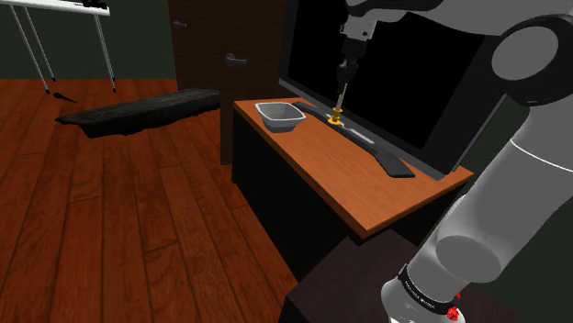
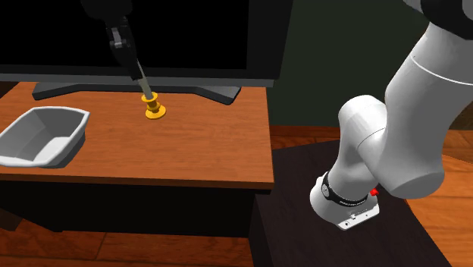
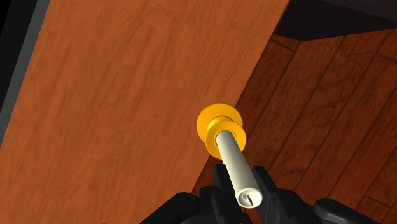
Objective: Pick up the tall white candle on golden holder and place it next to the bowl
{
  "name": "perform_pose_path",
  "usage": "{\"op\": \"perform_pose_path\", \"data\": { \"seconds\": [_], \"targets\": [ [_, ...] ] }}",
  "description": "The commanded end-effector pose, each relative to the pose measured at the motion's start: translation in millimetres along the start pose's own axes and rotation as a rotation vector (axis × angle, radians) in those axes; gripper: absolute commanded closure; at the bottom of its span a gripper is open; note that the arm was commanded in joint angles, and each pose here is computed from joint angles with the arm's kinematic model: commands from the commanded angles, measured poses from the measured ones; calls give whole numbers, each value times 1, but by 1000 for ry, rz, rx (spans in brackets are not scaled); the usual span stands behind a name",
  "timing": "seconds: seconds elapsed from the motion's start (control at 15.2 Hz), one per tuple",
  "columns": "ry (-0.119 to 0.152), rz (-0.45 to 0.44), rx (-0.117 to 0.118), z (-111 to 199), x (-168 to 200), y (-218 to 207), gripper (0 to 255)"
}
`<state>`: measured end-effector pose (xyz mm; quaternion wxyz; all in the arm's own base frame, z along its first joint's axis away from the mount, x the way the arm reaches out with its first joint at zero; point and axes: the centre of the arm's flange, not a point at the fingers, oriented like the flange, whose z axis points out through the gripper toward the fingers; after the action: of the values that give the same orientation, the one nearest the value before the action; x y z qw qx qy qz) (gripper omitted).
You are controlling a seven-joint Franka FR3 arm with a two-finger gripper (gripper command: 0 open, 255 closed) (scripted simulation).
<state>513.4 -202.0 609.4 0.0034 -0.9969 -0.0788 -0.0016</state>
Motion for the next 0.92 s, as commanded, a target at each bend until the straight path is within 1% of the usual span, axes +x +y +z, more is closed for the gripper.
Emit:
{"op": "perform_pose_path", "data": {
  "seconds": [0.0, 0.59, 0.66, 0.86],
  "targets": [
    [0, 0, 0, 2, 28, 0, 255],
    [0, 0, 0, 1, 146, 16, 255],
    [0, 0, 0, 1, 151, 17, 255],
    [0, 0, 0, 17, 151, 17, 255]
  ]
}}
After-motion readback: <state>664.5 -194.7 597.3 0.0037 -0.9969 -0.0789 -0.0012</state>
